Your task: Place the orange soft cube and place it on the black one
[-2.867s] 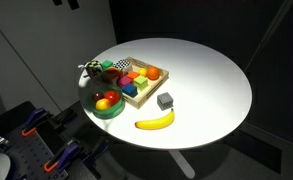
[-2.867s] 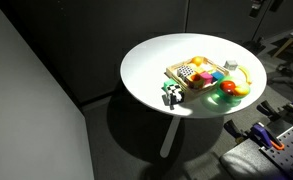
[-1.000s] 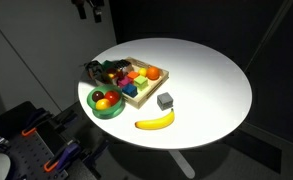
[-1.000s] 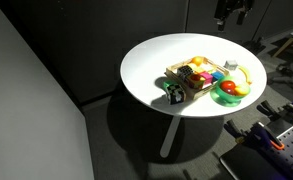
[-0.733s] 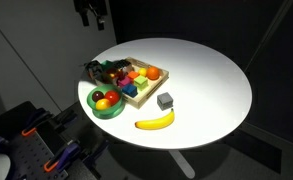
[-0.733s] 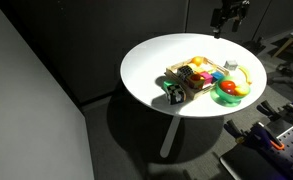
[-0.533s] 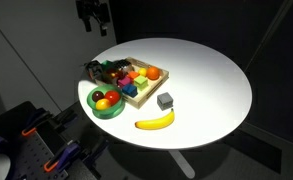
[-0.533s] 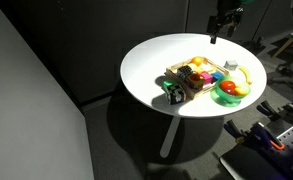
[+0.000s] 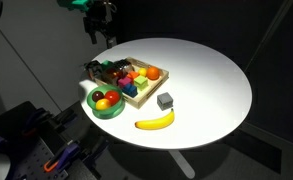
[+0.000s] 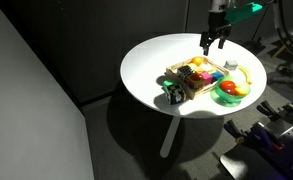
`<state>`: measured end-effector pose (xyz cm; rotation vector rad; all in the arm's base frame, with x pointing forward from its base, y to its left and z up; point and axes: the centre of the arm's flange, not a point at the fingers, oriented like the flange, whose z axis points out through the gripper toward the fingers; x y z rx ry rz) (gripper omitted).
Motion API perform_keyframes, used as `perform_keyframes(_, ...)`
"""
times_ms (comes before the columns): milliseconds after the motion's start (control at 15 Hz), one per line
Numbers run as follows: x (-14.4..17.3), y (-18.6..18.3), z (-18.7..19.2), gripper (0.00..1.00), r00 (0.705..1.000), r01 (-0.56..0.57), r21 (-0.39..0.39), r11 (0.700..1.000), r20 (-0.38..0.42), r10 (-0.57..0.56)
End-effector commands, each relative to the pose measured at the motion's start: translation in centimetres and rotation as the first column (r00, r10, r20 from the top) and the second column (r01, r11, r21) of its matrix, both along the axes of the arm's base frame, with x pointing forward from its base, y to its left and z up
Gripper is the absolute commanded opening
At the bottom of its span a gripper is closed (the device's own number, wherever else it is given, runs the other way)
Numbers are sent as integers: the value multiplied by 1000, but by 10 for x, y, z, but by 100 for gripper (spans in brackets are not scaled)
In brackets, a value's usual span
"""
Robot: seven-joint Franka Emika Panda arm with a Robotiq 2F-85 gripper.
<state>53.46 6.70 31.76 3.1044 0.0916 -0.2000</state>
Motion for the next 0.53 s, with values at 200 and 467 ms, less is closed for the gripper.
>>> perform_keyframes(200, 18, 7, -38, 100, 999, -21, 11, 1000, 31, 21)
perform_keyframes(467, 25, 12, -60, 100, 999, -12, 20, 1000, 53, 11)
